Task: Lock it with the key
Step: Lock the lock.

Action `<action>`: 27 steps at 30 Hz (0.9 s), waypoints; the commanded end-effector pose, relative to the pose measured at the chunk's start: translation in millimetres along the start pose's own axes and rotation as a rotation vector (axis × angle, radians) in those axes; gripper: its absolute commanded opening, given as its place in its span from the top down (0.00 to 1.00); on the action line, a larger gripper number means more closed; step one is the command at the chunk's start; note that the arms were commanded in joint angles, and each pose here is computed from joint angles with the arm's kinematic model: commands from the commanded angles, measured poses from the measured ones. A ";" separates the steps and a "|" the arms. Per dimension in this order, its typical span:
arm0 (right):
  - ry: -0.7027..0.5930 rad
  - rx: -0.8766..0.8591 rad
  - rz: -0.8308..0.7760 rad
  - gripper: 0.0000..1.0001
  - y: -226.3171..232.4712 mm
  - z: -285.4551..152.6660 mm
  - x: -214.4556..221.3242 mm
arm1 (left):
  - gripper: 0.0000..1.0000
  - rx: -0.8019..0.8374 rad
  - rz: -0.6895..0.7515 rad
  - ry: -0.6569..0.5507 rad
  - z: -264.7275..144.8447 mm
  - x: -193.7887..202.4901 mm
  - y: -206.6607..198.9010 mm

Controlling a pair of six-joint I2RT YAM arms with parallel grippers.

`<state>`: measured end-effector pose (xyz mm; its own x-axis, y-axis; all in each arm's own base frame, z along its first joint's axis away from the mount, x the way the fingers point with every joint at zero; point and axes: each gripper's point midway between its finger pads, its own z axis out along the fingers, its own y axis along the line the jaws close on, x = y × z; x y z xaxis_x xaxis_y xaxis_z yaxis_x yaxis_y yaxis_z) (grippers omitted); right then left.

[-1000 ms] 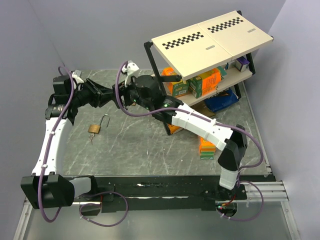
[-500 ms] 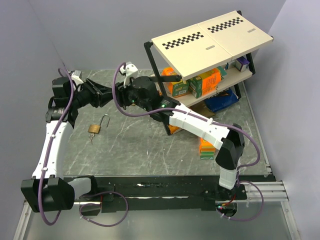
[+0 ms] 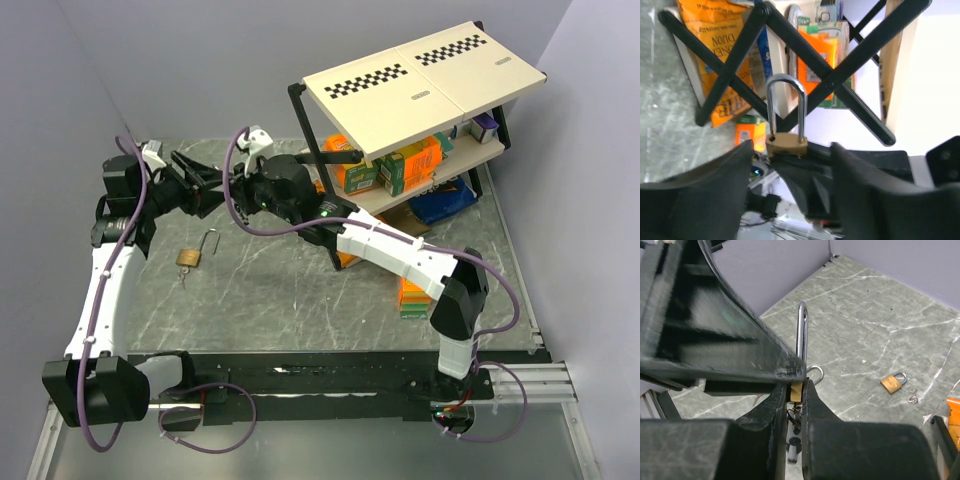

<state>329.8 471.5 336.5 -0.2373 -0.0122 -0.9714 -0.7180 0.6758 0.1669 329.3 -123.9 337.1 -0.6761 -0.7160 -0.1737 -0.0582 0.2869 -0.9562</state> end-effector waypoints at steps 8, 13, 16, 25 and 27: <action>-0.098 -0.329 -0.113 1.00 37.4 -73.1 -33.8 | 0.03 0.205 0.641 0.121 -38.0 7.4 -31.5; -0.105 -0.477 -0.160 1.00 54.1 -114.5 -32.8 | 0.08 0.384 0.908 0.339 -54.9 38.7 -13.9; -0.061 -0.520 -0.191 1.00 52.9 -136.3 -22.6 | 0.09 0.525 1.201 0.345 -62.8 56.7 -1.2; 0.079 -0.622 -0.287 1.00 47.0 -208.5 31.3 | 0.27 0.626 1.465 0.529 -69.8 124.4 31.5; 0.115 -0.628 -0.296 1.00 41.8 -217.2 44.9 | 0.31 0.698 1.524 0.579 -65.5 147.2 33.4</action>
<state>165.5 359.0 345.2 -0.0522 -0.1919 -0.9800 -0.9892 0.1449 0.0243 214.3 -154.5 302.2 -0.2145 0.1914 -0.9578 0.9668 0.1808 -0.1804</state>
